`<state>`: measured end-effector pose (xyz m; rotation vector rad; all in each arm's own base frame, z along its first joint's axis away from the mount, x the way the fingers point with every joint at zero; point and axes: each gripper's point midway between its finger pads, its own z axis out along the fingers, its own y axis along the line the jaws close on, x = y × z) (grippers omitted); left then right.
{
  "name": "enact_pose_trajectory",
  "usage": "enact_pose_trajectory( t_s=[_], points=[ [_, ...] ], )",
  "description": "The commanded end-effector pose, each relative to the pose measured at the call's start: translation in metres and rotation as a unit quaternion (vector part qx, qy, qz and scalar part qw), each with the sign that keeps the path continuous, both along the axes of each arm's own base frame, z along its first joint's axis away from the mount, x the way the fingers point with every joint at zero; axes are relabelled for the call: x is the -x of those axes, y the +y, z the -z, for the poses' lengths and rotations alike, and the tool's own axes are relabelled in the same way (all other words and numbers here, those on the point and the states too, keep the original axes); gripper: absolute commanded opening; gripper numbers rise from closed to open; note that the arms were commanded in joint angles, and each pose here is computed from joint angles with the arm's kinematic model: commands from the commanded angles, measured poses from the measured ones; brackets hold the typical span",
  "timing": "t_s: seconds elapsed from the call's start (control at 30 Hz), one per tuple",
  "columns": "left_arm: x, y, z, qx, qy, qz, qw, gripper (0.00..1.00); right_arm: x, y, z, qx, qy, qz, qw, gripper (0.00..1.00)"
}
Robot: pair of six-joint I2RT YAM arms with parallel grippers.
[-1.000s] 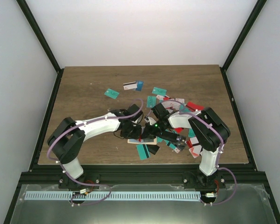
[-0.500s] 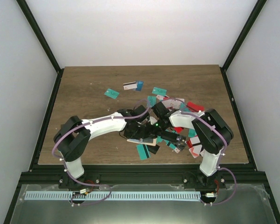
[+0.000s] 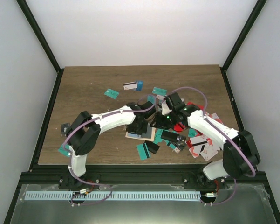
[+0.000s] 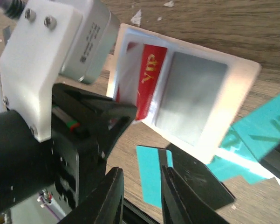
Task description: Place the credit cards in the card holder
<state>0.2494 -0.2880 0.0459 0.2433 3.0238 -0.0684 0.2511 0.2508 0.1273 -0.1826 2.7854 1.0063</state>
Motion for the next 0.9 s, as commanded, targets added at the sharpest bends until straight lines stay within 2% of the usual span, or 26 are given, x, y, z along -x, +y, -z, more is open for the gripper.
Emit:
enact_pose_trajectory(
  t_s=[0.0, 0.07, 0.13, 0.17, 0.37, 0.43, 0.5, 0.67, 0.87],
  points=[
    [-0.001, 0.004, -0.001, -0.047, -0.003, -0.032, 0.998, 0.1, 0.002, -0.03, -0.012, 0.042, -0.003, 0.055, 0.998, 0.26],
    [0.0, -0.001, 0.0, -0.046, 0.0, -0.042, 0.998, 0.1, 0.005, -0.037, -0.013, 0.039, 0.0, 0.063, 0.997, 0.28],
    [0.0, -0.006, 0.001, -0.043, -0.001, -0.052, 0.998, 0.12, 0.01, -0.039, -0.013, 0.033, 0.004, 0.062, 0.998, 0.38],
    [0.001, -0.009, 0.0, -0.043, -0.001, -0.058, 0.997, 0.14, 0.012, -0.039, -0.013, 0.031, 0.006, 0.058, 0.998, 0.39],
    [0.004, -0.03, 0.001, -0.045, -0.007, -0.067, 0.997, 0.25, 0.018, -0.044, -0.018, 0.033, -0.001, 0.044, 0.998, 0.44],
    [0.006, -0.039, 0.001, -0.037, -0.006, -0.067, 0.997, 0.31, 0.019, -0.048, -0.022, 0.036, -0.01, 0.048, 0.998, 0.47],
    [0.009, -0.051, 0.002, -0.018, 0.0, -0.067, 0.998, 0.35, 0.019, -0.053, -0.025, 0.04, -0.019, 0.056, 0.997, 0.5],
    [0.013, -0.072, -0.001, 0.023, 0.007, -0.063, 0.998, 0.43, 0.014, -0.07, -0.032, 0.064, -0.044, 0.092, 0.993, 0.73],
    [0.003, -0.095, -0.032, 0.107, -0.018, -0.034, 0.993, 0.5, 0.006, -0.08, -0.046, 0.079, -0.071, 0.116, 0.988, 0.86]
  ],
)
